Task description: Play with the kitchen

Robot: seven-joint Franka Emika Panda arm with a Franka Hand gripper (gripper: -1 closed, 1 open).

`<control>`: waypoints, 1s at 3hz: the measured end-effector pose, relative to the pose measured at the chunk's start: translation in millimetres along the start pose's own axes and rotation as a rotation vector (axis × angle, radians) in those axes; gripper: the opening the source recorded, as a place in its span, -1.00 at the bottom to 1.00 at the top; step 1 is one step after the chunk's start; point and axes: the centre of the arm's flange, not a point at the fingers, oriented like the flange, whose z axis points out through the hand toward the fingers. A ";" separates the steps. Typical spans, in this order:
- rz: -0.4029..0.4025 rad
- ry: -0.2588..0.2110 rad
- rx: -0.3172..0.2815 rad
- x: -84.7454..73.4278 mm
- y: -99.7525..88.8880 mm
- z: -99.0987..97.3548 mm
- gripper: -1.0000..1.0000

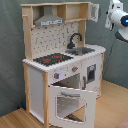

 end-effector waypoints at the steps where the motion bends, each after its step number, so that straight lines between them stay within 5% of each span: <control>1: 0.022 0.039 0.068 0.6 -9.4 11.2 -1.00; 3: 0.022 0.099 0.196 35.8 -44.4 23.8 -1.00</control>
